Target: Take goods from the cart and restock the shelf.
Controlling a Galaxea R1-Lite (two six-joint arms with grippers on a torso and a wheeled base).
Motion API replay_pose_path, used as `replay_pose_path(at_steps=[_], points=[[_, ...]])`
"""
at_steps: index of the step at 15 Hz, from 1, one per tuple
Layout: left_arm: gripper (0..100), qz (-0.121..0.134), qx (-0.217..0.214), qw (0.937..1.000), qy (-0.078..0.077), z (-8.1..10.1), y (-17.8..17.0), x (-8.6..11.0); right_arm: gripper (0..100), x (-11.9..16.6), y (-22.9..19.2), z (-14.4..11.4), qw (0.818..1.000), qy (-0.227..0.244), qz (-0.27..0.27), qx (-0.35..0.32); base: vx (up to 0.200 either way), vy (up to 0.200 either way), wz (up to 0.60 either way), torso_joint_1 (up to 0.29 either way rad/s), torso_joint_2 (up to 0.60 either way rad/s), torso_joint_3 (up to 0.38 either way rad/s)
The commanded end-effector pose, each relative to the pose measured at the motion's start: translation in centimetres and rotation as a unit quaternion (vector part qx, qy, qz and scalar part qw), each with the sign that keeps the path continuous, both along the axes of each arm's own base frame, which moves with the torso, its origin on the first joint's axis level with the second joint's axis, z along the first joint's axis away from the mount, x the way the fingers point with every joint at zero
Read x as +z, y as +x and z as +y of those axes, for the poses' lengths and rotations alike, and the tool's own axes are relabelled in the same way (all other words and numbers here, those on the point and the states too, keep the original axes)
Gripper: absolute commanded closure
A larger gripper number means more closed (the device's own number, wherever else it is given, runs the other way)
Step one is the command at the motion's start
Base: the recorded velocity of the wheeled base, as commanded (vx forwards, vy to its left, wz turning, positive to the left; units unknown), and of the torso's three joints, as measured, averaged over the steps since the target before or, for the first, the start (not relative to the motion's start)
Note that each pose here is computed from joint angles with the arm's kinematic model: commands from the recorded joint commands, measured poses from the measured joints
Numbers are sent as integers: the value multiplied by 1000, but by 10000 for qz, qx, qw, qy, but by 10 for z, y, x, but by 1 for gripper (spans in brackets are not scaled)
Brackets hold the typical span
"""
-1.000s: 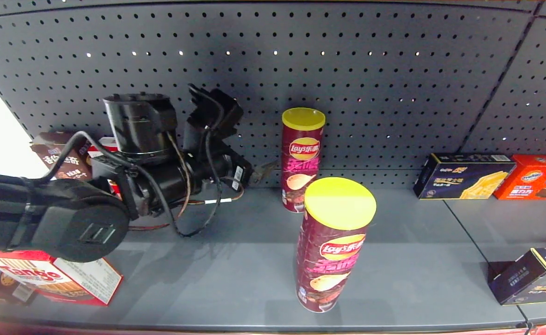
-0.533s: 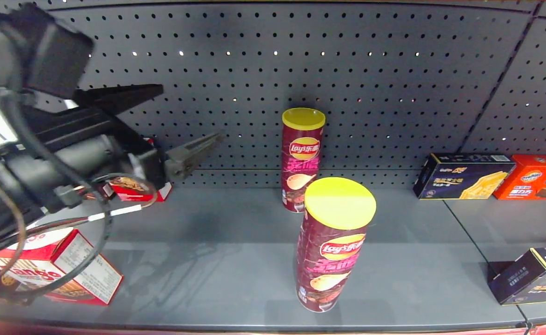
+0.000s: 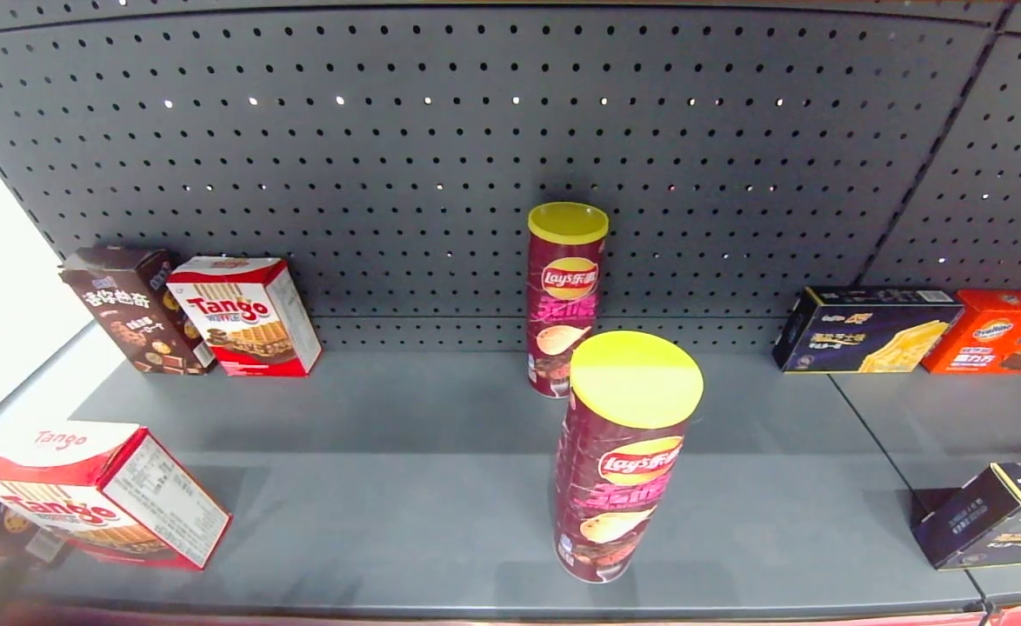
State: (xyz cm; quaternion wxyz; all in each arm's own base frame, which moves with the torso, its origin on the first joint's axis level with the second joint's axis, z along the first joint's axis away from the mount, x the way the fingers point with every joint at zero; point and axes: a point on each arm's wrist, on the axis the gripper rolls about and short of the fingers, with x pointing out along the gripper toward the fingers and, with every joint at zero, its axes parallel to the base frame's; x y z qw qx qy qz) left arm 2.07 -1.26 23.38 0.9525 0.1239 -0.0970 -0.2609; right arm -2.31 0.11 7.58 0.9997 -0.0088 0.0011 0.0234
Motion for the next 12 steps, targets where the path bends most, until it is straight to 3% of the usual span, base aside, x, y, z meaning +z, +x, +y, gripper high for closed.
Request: replay_pose_path(at_steps=[1, 2, 6, 7, 9, 12], points=[[0, -553, 131, 9974, -440, 47, -86, -56, 0, 0, 0, 0, 10000, -4, 2, 11, 0, 0, 0, 0, 0, 0], [0, -333, 263, 9985, -334, 48, -89, -67, 0, 0, 0, 0, 10000, -4, 2, 4, 0, 0, 0, 0, 0, 0], [0, 56, 290, 9995, -135, 41, -75, -89, 0, 0, 0, 0, 10000, -4, 2, 4, 0, 0, 0, 0, 0, 0], [0, 51, 471, 9987, -163, 36, -71, -95, 0, 0, 0, 0, 10000, -4, 2, 4, 0, 0, 0, 0, 0, 0], [0, 93, 1368, 9899, -357, 21, -54, -94, 0, 0, 0, 0, 10000, -4, 2, 11, 0, 0, 0, 0, 0, 0], [0, -63, 2387, 9700, -448, 13, -29, -120, 0, 0, 0, 0, 10000, -4, 2, 4, 0, 0, 0, 0, 0, 0]])
